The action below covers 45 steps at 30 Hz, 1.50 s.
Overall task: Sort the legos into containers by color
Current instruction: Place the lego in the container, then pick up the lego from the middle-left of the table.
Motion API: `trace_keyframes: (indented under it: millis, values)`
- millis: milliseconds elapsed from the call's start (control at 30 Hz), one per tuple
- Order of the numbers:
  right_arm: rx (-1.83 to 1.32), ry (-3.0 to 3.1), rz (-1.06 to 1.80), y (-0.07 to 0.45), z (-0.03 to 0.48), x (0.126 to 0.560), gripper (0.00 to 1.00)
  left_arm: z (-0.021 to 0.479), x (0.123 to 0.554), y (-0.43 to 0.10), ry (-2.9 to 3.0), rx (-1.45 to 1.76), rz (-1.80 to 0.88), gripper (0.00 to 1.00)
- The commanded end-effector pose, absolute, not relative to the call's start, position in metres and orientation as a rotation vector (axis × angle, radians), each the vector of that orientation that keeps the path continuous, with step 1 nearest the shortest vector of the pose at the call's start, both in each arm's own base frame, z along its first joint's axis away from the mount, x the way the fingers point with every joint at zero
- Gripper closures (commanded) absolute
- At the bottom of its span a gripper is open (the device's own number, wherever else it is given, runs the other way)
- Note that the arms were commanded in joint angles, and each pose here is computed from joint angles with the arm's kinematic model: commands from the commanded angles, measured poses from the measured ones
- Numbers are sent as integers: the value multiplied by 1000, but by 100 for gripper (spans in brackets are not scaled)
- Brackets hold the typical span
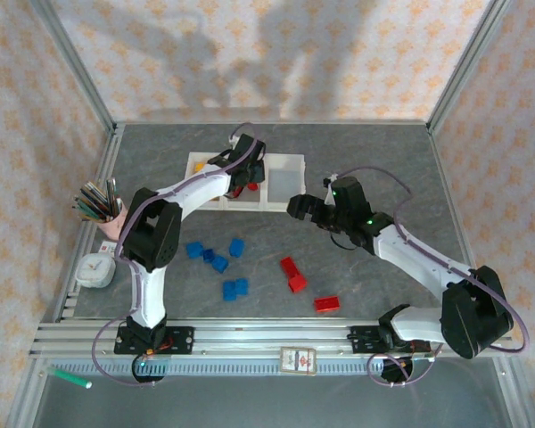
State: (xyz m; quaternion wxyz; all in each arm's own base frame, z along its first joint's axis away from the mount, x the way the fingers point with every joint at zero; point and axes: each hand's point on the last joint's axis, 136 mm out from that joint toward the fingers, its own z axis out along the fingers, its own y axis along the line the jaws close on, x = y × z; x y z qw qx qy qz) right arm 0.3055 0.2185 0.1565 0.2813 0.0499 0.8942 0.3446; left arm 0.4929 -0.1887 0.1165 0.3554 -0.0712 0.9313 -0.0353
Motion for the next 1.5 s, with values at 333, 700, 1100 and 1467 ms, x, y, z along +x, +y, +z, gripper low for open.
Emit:
trace_keyframes:
  millis: [333,700,1100,1467]
  values:
    - [193,2414,840,179,148,303,0,187,407,-200,2331,-167,-306,31]
    - [180,2512,816,162,102,271,0,132,287,-246,2486,-140,-400,25]
    - [263,2521,775,142,82,269,0,71,236,-324,2636,-45,-499,23]
    - [277,2519,754,135,79,272,0,38,247,-353,2663,0,-420,26]
